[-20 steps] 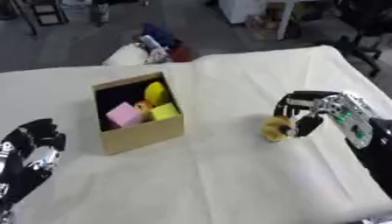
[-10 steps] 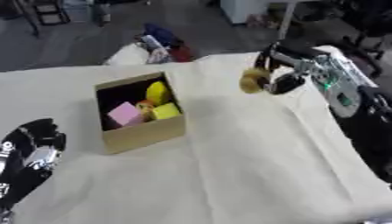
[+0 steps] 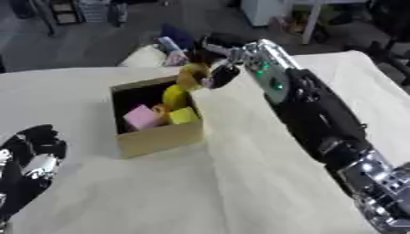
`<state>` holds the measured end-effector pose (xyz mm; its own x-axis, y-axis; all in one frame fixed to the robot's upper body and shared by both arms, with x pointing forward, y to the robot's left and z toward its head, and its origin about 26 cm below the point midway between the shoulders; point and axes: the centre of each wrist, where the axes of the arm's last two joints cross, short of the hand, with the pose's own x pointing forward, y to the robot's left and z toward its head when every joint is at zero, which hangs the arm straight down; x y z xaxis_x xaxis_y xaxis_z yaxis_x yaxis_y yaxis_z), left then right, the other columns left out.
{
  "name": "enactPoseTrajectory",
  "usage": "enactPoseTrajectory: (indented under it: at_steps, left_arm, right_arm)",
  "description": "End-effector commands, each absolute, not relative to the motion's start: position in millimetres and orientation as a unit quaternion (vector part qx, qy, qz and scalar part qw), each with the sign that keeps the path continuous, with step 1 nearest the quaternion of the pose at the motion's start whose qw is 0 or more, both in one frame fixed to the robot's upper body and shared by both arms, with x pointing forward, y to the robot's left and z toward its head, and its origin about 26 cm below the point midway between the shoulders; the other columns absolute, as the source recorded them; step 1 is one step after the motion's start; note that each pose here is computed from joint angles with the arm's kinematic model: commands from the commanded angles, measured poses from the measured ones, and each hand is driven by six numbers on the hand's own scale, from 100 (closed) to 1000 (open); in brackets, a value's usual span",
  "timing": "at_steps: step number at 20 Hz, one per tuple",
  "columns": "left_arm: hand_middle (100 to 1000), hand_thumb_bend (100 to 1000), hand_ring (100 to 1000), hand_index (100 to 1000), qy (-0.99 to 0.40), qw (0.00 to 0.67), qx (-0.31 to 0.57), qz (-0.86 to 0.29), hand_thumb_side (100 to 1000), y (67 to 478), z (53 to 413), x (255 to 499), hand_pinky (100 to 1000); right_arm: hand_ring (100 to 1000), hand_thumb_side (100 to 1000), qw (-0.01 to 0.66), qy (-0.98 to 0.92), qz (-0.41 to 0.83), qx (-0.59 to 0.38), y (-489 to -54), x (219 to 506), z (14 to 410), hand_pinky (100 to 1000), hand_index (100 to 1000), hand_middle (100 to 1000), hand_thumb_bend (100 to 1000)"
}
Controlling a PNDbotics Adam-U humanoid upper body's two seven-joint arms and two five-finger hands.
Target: Pick up objects on the table and place them in the box.
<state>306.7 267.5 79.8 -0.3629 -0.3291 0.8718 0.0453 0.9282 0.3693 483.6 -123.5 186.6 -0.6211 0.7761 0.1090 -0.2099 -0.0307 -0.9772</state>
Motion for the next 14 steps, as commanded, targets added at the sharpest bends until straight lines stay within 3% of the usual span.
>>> enactPoseTrajectory:
  at_steps: [1, 2, 5, 8, 10, 14]
  left_arm:
    - [674, 341, 727, 786, -0.817, 0.544, 0.084, -0.172, 439, 266, 89, 308, 745]
    - [674, 342, 727, 786, -0.817, 0.544, 0.084, -0.172, 440, 265, 89, 308, 745]
    - [674, 342, 727, 786, -0.816, 0.545, 0.086, -0.172, 440, 267, 88, 308, 744]
    - [674, 344, 727, 786, -0.815, 0.547, 0.088, -0.171, 442, 268, 87, 307, 744]
    - [674, 343, 727, 786, -0.814, 0.548, 0.089, -0.171, 441, 268, 86, 307, 744]
    - [674, 345, 727, 786, -0.813, 0.549, 0.095, -0.168, 441, 271, 86, 306, 744]
  right_arm:
    - [686, 100, 0.338, -0.58, 0.697, -0.251, -106, 483, 179, 703, 725, 581, 100]
    - [721, 207, 0.329, -0.579, 0.701, -0.256, -103, 483, 176, 717, 834, 668, 154]
    - [796, 501, 0.292, -0.58, 0.711, -0.269, -99, 480, 181, 757, 1000, 839, 280]
    - [828, 579, 0.262, -0.596, 0.707, -0.277, -101, 475, 199, 773, 1000, 922, 273]
    - [839, 557, 0.244, -0.613, 0.699, -0.276, -104, 470, 215, 780, 1000, 945, 255]
    - [800, 317, 0.226, -0.682, 0.642, -0.268, -132, 452, 247, 746, 1000, 876, 100]
